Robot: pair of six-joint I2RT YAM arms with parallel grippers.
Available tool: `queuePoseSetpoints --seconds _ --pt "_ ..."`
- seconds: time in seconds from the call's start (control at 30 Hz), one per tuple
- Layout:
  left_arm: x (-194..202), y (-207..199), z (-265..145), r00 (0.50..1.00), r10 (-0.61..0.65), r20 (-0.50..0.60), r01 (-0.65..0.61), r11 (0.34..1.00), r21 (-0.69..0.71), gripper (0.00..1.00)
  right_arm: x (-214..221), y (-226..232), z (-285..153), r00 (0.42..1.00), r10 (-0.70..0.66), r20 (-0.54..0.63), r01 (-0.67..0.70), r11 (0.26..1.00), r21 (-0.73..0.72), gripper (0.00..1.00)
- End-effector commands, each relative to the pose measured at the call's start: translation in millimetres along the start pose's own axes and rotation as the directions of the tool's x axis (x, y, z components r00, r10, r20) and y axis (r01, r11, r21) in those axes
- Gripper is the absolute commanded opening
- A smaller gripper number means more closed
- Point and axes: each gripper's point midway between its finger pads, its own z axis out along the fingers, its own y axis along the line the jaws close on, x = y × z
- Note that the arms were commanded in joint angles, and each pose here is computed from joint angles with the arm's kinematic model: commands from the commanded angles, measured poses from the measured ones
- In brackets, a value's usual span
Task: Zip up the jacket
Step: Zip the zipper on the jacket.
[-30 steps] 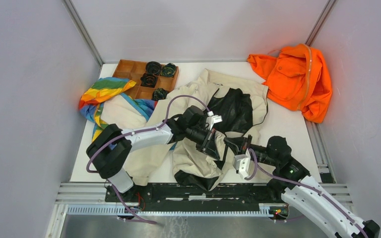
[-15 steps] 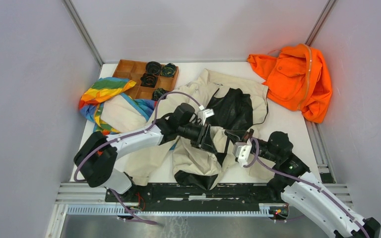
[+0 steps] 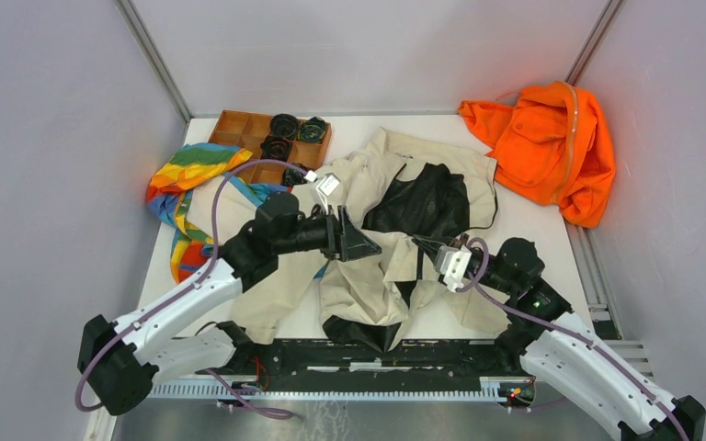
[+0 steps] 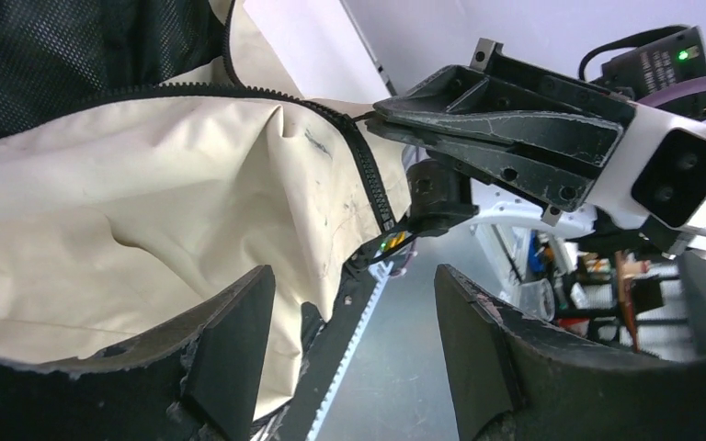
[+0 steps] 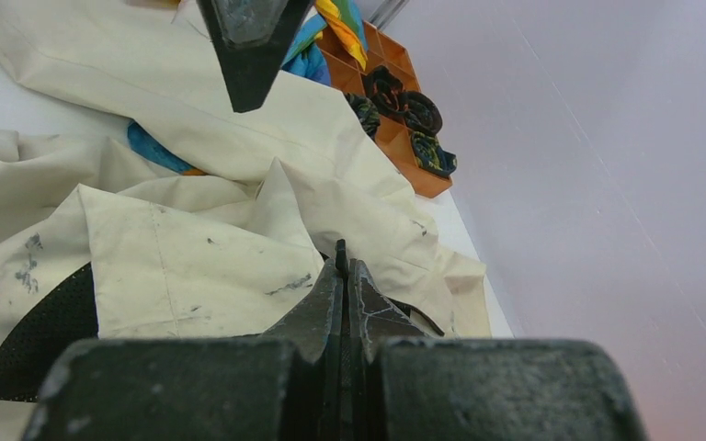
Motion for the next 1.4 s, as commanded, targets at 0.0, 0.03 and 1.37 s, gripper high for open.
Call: queuePoseSetpoints --seconds 0.0,0.03,1.37 --pt "-24 -24 -13 0.981 -0.116 0.154 0.104 0.991 0.085 0.72 -22 -17 1 0.997 0.018 0.075 -0.022 0.998 0.059 0.00" --pt "-27 -30 -15 0.973 -0.150 0.174 0.131 0.984 0.119 0.72 -22 -18 1 0.997 0.022 0.077 -0.027 0.997 0.066 0.00" --pt "7 -60 49 0.489 -0.818 0.304 0.798 0.560 0.224 0.65 -26 -45 20 0.976 0.197 0.095 -0.207 0.971 0.122 0.00"
